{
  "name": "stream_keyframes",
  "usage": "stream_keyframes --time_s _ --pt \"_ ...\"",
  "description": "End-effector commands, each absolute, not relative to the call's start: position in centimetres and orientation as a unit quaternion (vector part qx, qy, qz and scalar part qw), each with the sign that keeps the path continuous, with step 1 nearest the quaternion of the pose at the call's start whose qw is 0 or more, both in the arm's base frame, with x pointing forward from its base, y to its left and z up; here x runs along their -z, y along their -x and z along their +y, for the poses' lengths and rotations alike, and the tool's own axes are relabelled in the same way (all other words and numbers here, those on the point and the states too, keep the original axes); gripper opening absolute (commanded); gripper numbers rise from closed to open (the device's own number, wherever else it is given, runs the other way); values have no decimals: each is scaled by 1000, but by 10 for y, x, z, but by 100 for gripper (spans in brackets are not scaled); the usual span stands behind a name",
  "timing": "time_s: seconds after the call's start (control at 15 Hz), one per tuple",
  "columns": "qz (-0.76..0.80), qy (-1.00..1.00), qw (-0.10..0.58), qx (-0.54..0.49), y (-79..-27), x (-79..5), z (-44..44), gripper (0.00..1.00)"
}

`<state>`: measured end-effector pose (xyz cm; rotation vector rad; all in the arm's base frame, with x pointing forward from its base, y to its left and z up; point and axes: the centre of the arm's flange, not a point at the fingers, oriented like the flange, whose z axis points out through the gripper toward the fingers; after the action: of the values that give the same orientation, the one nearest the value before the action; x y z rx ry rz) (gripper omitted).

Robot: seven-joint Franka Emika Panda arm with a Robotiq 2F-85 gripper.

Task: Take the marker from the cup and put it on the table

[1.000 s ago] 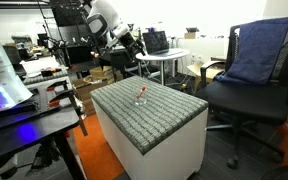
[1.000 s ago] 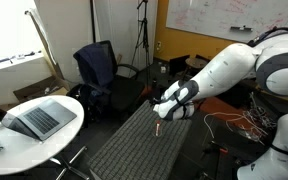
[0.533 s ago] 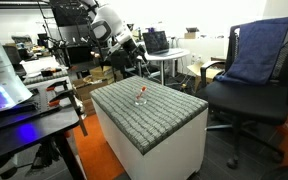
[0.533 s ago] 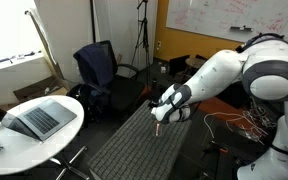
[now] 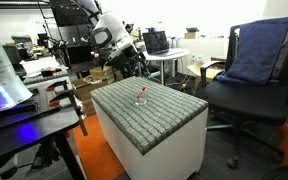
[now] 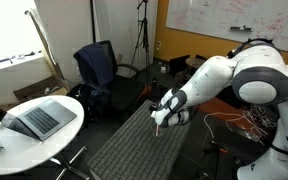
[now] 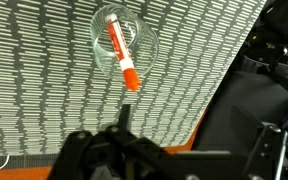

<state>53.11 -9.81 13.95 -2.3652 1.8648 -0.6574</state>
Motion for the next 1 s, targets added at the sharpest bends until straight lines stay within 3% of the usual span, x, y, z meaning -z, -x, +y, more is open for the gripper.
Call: stream_keyframes --time_s 0.0,0.67,0.93 --pt "625 755 32 194 -534 -128 -101 100" --pt "635 753 20 173 -536 -102 -113 99" --pt "624 763 25 169 -544 -96 -114 93"
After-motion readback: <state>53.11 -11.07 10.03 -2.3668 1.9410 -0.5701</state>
